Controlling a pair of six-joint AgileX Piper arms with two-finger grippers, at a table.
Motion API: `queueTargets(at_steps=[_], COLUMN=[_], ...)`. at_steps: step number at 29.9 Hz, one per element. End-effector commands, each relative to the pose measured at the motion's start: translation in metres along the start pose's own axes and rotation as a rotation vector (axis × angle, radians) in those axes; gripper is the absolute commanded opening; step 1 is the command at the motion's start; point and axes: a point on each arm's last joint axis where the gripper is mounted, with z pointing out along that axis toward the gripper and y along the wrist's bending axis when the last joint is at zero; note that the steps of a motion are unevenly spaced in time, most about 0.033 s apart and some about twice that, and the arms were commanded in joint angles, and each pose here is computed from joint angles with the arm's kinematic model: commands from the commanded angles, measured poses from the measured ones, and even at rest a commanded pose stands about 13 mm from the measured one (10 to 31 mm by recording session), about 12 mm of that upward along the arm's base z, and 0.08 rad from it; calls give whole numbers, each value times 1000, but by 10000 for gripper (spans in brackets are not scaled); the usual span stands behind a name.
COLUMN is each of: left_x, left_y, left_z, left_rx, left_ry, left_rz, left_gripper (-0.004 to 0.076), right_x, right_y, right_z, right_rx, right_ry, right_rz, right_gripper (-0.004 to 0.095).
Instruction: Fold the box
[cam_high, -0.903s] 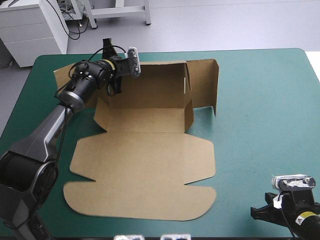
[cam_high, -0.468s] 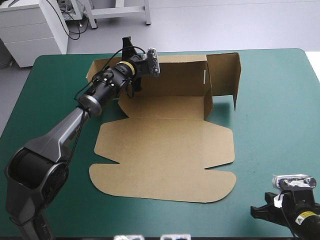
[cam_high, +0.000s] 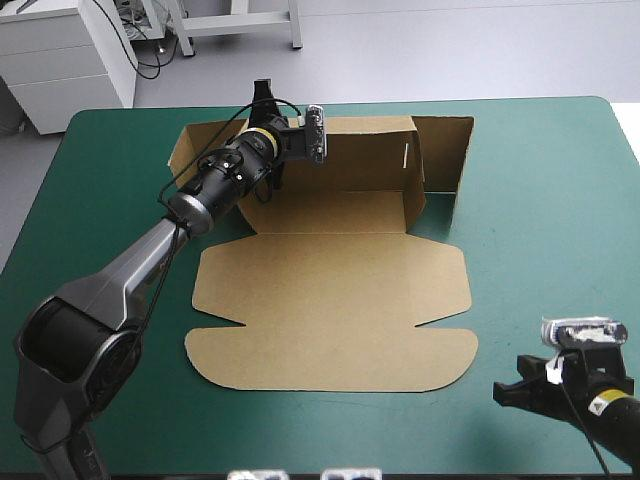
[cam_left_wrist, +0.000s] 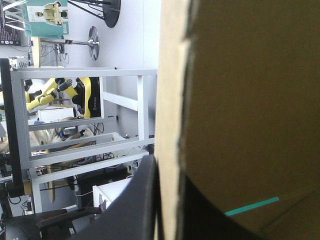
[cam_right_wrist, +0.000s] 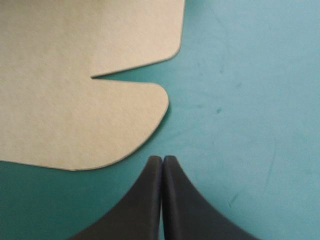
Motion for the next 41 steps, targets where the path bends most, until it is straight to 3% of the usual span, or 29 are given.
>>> queueTargets(at_steps=[1,11,18,26,32,41], left_x=[-8,-4,-2,-1,5,4], left_y=[23,12,10,11,12,9], left_z=[-24,-8,-7,-8,-9,-3], left_rx=[-98,-88,-75,-82,-94,-89], left_ry=[-19,85,106,122,184,197], left_rz=[1,31,-50,-28,31,56], left_gripper=[-8,-8,-8,-8,-8,-8], right_x=[-46,-185,-264,-312,-335,-340], right_y=[8,22,17,26,35,34], right_z=[-14,-30,11,73,118,156], right_rx=[-52,-131,-174,-227,-103,-104], right_ry=[-155,-266,-232,-183,-117,8], right_rz=[-19,-97,-99,-71,-79,-30], right_gripper=[-19,-18,-17,-1,1,1])
